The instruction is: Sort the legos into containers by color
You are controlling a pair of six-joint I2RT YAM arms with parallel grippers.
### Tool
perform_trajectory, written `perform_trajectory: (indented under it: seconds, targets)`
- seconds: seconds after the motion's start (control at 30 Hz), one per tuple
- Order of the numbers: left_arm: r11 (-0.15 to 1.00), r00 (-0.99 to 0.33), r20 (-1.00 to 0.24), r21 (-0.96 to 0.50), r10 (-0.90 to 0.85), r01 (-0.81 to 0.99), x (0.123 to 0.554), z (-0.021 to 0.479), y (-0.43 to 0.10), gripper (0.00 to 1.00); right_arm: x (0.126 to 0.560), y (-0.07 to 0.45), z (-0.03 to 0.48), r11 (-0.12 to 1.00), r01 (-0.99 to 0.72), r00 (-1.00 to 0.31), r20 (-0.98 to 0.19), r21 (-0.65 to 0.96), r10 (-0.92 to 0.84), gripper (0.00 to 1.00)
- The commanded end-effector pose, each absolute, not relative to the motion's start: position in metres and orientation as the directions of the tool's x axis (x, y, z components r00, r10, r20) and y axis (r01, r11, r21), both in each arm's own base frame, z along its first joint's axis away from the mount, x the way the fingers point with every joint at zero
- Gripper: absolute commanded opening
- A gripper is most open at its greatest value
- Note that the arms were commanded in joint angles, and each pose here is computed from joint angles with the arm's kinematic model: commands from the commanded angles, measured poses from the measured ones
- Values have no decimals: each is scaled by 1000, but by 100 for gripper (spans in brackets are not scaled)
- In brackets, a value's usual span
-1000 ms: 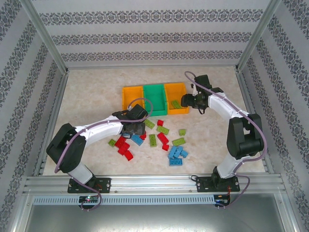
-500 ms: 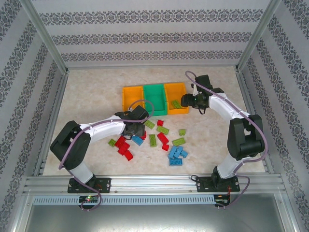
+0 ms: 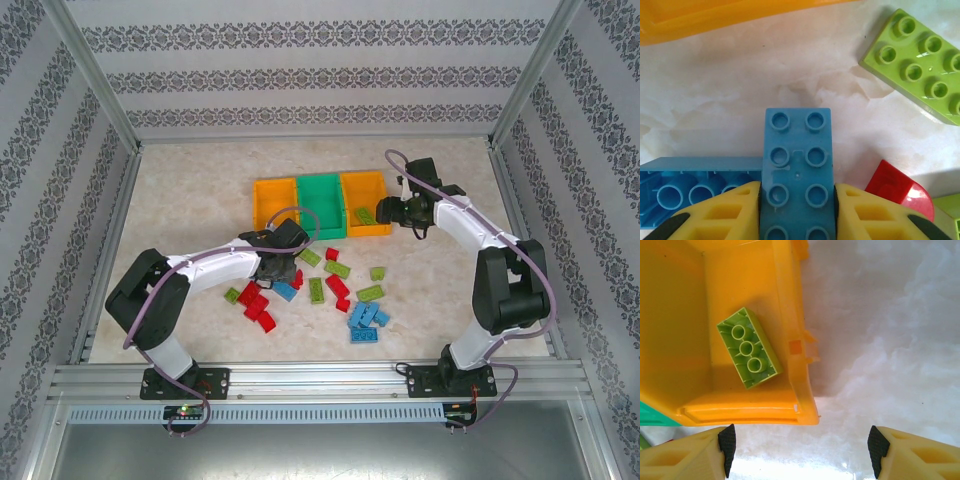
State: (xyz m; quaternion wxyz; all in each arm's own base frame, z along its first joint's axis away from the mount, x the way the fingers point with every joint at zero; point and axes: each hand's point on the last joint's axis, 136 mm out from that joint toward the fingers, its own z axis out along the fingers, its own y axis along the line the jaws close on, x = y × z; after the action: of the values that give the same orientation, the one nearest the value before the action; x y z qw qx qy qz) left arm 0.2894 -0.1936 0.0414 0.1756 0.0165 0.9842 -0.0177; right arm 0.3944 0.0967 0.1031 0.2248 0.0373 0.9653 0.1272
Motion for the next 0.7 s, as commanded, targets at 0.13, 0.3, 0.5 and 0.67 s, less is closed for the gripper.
perform_trajectory:
  seconds: [0.13, 0.3, 0.5, 0.67]
  targets:
    - [998, -903, -430, -51, 4, 28, 293, 79, -193, 30, 390, 92, 111, 963, 29, -884, -443, 270, 150, 73]
    - [997, -877, -481, -76, -10, 30, 300, 104, -195, 30, 381, 97, 109, 966, 3, -891, -437, 258, 120, 73]
    - [996, -862, -507, -64, 15, 56, 307, 122, -197, 30, 366, 101, 102, 969, -11, -899, -426, 248, 99, 74]
    - [999, -884, -467, -35, 8, 28, 302, 101, -191, 29, 362, 100, 97, 969, -2, -905, -414, 246, 103, 74]
